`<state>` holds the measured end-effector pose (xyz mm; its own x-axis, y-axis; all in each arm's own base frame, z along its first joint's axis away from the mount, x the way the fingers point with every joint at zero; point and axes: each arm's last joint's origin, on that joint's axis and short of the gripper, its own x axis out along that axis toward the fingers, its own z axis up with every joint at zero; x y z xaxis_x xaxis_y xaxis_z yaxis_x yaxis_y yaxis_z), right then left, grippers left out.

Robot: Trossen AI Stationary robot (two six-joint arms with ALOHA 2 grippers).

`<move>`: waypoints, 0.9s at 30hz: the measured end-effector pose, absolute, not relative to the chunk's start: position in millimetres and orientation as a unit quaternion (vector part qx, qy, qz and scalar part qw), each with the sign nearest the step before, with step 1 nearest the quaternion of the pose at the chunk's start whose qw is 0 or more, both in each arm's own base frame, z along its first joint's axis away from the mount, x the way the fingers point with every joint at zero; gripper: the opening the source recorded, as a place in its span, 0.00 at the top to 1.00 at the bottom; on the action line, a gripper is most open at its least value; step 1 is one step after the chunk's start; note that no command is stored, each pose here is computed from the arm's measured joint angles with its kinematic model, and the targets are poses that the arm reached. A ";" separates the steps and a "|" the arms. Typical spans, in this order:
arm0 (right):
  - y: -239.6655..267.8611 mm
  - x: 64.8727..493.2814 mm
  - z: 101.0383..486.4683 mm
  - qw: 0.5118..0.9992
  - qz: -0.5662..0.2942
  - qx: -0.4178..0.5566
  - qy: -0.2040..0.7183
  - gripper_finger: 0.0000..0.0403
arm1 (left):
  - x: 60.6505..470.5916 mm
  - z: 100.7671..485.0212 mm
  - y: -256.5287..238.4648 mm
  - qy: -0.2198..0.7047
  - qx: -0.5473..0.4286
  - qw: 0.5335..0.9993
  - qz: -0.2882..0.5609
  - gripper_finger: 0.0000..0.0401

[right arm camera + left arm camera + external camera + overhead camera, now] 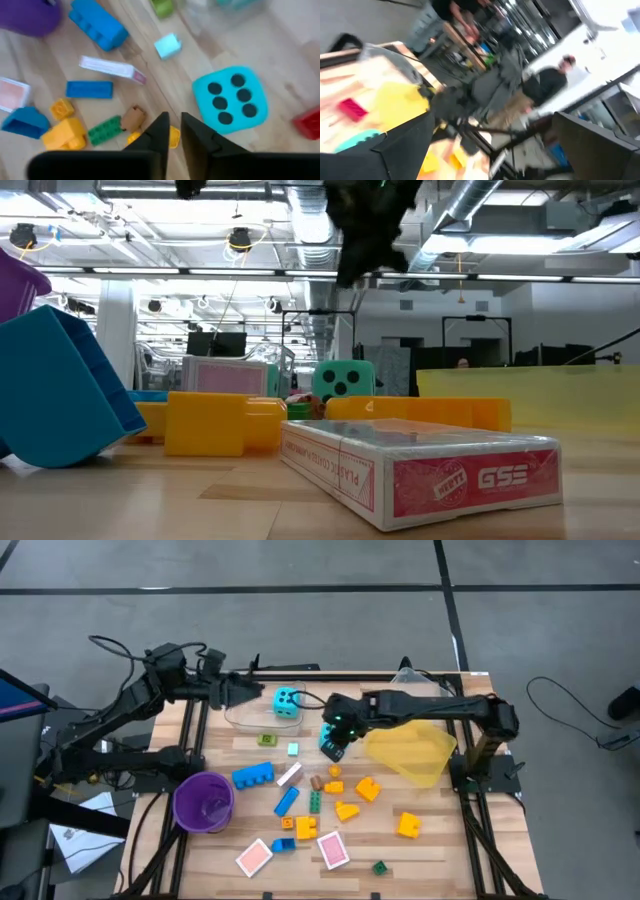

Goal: Pick & Place Toys
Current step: Put the blue dice into the transparent bin

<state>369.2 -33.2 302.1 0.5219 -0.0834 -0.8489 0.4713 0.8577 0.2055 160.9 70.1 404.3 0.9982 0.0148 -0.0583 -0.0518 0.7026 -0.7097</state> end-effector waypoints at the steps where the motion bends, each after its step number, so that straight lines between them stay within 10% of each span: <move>1: -29.3 362.9 312.4 0.854 -0.166 0.206 0.449 0.86 | 164.2 404.6 66.1 0.027 -0.371 0.928 0.002 0.00; 16: -5.6 224.7 438.9 0.896 -0.263 0.280 0.222 0.18 | 259.6 386.0 56.9 0.061 -0.152 0.986 0.017 0.00; 27: 6.4 170.2 459.1 0.896 -0.274 0.308 0.165 0.06 | 355.1 361.6 57.0 0.213 0.117 0.969 -0.040 0.00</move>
<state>170.2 6.4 459.1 0.7956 -0.3898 -0.4637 0.5925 0.6601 0.4618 355.1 57.0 361.6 0.9062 -0.0283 -0.4219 0.1282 0.9692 0.2102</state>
